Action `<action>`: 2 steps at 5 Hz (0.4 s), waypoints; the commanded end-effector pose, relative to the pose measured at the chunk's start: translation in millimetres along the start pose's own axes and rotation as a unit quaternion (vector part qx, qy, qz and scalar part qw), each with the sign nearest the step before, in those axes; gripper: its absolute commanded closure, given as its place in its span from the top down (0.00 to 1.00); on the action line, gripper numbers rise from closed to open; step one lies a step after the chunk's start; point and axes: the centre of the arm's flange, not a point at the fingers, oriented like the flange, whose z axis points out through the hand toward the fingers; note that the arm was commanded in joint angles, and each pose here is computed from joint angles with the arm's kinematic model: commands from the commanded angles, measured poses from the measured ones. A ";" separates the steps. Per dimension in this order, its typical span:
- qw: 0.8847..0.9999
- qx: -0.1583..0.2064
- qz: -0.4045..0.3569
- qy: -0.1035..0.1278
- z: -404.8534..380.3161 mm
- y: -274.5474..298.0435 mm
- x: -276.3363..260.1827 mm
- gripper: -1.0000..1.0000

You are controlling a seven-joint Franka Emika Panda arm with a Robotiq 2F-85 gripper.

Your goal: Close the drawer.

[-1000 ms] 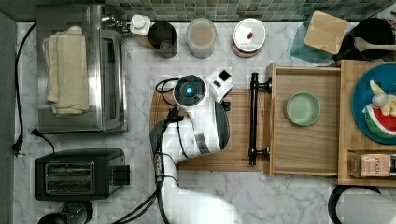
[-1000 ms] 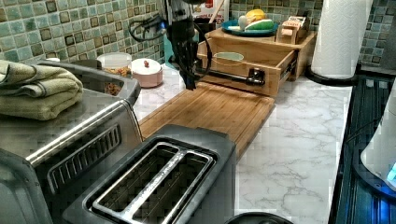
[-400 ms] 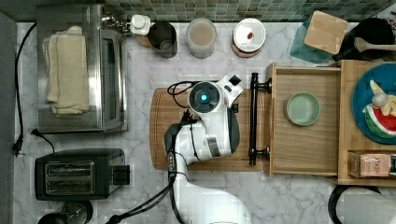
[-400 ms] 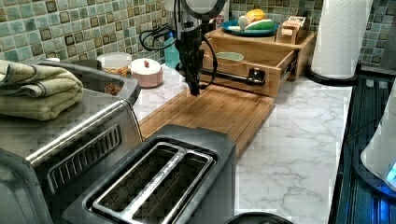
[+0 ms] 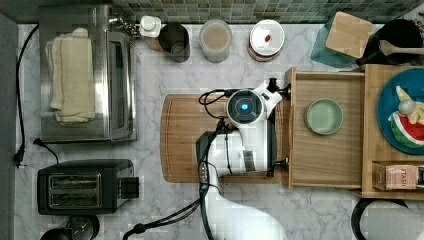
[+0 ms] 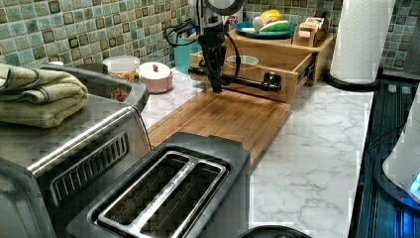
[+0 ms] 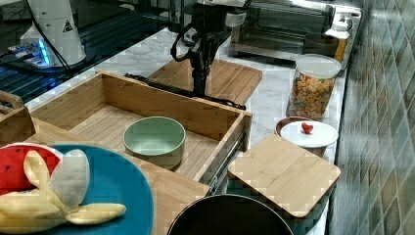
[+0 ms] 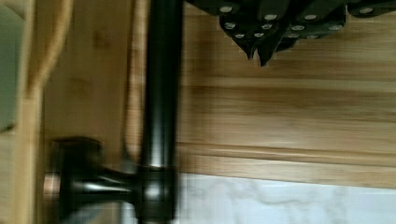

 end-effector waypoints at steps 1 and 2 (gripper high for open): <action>1.000 -0.005 0.020 0.011 -12.5 117.7 -11.6 0.00; 0.999 0.001 0.035 0.002 -11.5 158.1 -19.4 0.00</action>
